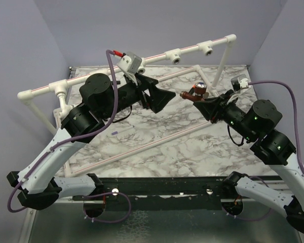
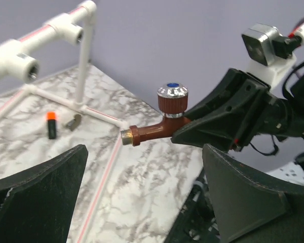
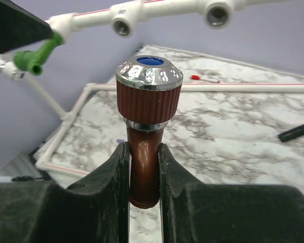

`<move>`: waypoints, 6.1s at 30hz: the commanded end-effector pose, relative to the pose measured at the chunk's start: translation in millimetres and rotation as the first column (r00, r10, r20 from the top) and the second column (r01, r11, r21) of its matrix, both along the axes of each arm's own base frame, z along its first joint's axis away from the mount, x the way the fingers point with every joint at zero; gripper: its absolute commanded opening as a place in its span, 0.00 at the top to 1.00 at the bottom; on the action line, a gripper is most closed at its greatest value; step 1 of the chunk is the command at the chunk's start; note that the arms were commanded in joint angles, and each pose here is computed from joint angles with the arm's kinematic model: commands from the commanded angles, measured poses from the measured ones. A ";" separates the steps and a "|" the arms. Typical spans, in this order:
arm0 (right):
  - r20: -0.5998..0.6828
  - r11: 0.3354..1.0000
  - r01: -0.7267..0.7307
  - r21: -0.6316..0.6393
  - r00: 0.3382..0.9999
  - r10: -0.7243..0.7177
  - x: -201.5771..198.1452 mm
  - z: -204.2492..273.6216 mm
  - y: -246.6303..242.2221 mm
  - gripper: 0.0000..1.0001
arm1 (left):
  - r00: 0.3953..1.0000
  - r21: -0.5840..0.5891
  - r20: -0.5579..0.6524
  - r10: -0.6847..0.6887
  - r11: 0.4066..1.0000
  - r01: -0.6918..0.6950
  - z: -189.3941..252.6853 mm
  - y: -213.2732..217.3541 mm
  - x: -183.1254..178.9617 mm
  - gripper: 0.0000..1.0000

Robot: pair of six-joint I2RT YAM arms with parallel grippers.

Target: Install the water faucets

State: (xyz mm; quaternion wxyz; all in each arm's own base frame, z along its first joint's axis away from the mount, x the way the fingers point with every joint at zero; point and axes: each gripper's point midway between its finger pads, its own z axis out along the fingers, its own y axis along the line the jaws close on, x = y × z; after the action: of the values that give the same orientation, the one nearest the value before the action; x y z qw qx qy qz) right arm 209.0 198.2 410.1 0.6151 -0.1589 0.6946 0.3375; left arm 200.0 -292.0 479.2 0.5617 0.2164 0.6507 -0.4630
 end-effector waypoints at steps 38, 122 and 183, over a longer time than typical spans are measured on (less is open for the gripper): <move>0.380 0.830 0.553 -0.076 0.785 -0.489 139.2 -33.3 -119.6 0.99 | 0.530 0.290 0.084 0.844 0.488 -0.823 -59.2 173.4 275.6 0.05; 0.674 0.886 0.420 -0.197 0.714 -0.188 197.6 -14.7 -103.3 1.00 | 0.546 0.439 0.131 0.828 0.445 -0.780 -125.7 181.1 283.4 0.06; 0.003 0.786 0.361 0.502 0.908 -0.419 205.5 -24.8 -103.6 0.99 | 0.555 0.440 0.126 0.822 0.455 -0.774 -125.2 179.9 279.8 0.06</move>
State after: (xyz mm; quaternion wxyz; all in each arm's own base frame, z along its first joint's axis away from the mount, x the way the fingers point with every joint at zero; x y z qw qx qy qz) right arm 416.1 91.5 378.1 0.7611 0.0666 0.5698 0.3026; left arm 492.6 -112.7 378.4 0.6481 -0.0380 0.7606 -0.0037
